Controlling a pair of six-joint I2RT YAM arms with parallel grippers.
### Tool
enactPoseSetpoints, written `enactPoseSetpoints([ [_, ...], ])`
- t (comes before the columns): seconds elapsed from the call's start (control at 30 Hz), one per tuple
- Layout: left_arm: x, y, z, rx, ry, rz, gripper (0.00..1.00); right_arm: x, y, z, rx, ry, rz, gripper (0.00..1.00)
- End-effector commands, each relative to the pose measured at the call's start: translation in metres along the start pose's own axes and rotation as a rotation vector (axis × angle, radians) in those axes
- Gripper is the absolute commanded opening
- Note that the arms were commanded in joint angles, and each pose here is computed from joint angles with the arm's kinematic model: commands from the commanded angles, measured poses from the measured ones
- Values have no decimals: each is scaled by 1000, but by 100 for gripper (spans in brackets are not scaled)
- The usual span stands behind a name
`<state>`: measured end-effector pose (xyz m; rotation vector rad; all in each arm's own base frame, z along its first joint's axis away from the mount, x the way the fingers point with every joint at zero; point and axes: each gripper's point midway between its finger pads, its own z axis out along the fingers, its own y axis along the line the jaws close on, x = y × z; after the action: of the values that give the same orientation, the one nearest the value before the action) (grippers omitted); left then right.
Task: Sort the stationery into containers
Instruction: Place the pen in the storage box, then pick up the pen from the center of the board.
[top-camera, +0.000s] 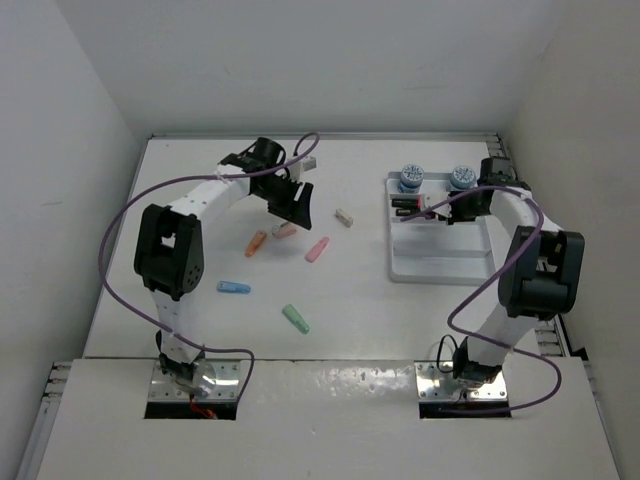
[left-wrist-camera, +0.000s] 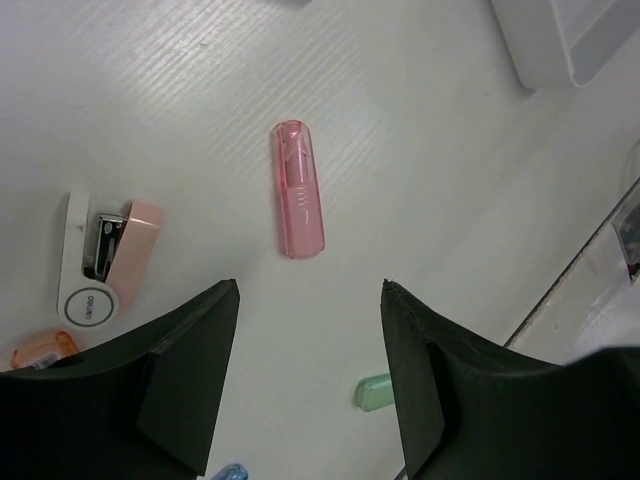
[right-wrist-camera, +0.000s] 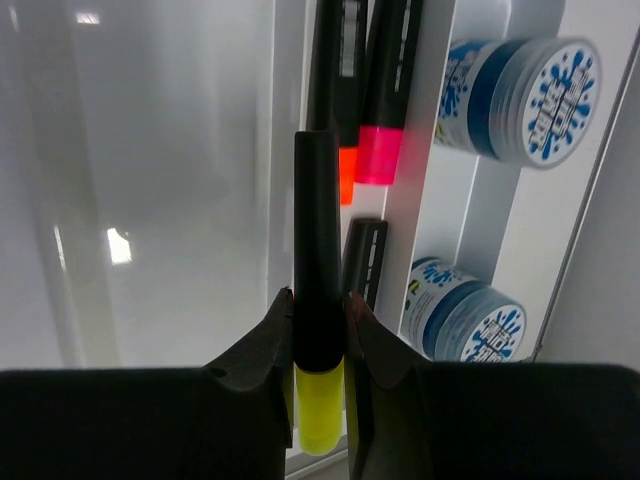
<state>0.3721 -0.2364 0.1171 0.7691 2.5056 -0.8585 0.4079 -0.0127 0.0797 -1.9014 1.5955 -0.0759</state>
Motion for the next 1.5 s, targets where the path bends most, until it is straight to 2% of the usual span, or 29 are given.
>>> enactPoseSetpoints([
  [0.0,-24,-4,-18,-45,-80,17,65,15,-24,-5,44,-11,-77,0],
  [0.03,-28,-2,-21,-68,-97,15,70,24,-31,-7,59,3,-79,0],
  [0.1,-31,-1,-23,-76,-113,10,71,36,-37,-3,65,11,-81,0],
  [0.33,-26,0,-21,-83,-112,-5,72,71,-38,5,48,43,-80,0],
  [0.57,-28,9,-22,-113,-118,-17,73,80,-25,14,4,42,-118,2],
  [0.63,-28,9,-22,-112,-117,-21,73,83,-22,17,-5,46,-121,9],
  [0.67,-28,9,-21,-113,-118,-18,74,84,-23,17,-6,49,-133,18],
  [0.7,-28,9,-22,-116,-116,-14,86,86,-24,17,-8,60,-138,26],
  [0.77,-29,10,-24,-121,-120,-6,88,88,-27,15,-6,71,-140,41],
  [0.9,-31,10,-29,-141,-129,21,89,84,-40,2,17,76,-113,48],
  [1.0,-32,17,-33,-182,-133,31,88,65,-42,-14,40,51,-103,50],
  [1.1,-27,32,-37,-273,-129,29,86,29,-40,-31,100,-28,-89,50],
  [1.13,-23,35,-37,-295,-125,26,85,19,-31,-30,109,-54,-36,50],
  [1.2,-11,39,-37,-321,-101,33,81,-16,-41,-50,185,-112,-15,49],
  [1.23,-5,40,-36,-325,-90,28,79,-26,-32,-48,191,-147,101,49],
  [1.3,3,37,-40,-320,-73,120,74,-60,-37,-65,236,-202,179,49],
  [1.33,20,37,-36,-311,-38,133,73,-70,-25,-63,217,-234,324,49],
  [1.37,21,33,-44,-307,-46,216,75,-90,-25,-72,230,-270,348,49],
  [1.4,39,30,-41,-274,-19,244,75,-99,-11,-70,202,-296,472,49],
  [1.47,44,23,-53,-256,-34,380,77,-119,-2,-71,195,-330,538,49],
])
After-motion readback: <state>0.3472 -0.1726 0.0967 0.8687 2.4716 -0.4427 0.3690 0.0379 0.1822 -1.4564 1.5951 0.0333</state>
